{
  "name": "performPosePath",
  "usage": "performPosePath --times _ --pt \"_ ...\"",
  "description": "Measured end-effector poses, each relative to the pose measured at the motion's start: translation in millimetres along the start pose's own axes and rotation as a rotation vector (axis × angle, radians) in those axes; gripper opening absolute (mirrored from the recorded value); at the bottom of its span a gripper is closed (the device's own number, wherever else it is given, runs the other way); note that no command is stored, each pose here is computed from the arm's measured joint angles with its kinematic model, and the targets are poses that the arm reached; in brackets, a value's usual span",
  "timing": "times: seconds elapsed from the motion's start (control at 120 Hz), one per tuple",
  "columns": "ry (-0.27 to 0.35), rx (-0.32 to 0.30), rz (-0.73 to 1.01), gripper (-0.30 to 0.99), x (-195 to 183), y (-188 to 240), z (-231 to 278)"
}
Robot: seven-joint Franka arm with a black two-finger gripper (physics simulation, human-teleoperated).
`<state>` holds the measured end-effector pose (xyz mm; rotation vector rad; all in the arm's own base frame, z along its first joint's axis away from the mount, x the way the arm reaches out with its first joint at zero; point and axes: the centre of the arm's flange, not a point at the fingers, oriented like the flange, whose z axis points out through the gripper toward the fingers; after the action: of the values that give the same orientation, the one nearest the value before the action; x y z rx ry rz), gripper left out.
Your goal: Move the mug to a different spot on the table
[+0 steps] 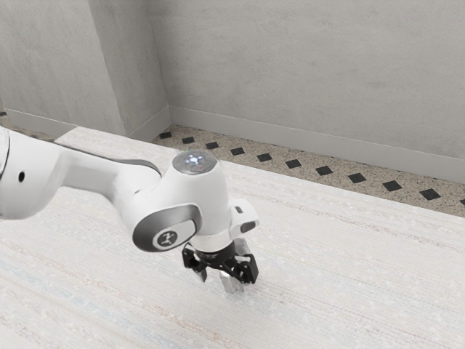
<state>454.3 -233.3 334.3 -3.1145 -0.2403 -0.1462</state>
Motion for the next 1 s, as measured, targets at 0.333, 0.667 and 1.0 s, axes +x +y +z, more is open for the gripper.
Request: performPosePath --times 0.333,0.667,1.0 --pt "0.027 -0.019 -0.098 0.67 31 -30 36" --pt "0.076 -0.056 -0.074 0.67 35 -23 51" --pt "0.074 -0.057 -0.070 0.66 38 -28 70"
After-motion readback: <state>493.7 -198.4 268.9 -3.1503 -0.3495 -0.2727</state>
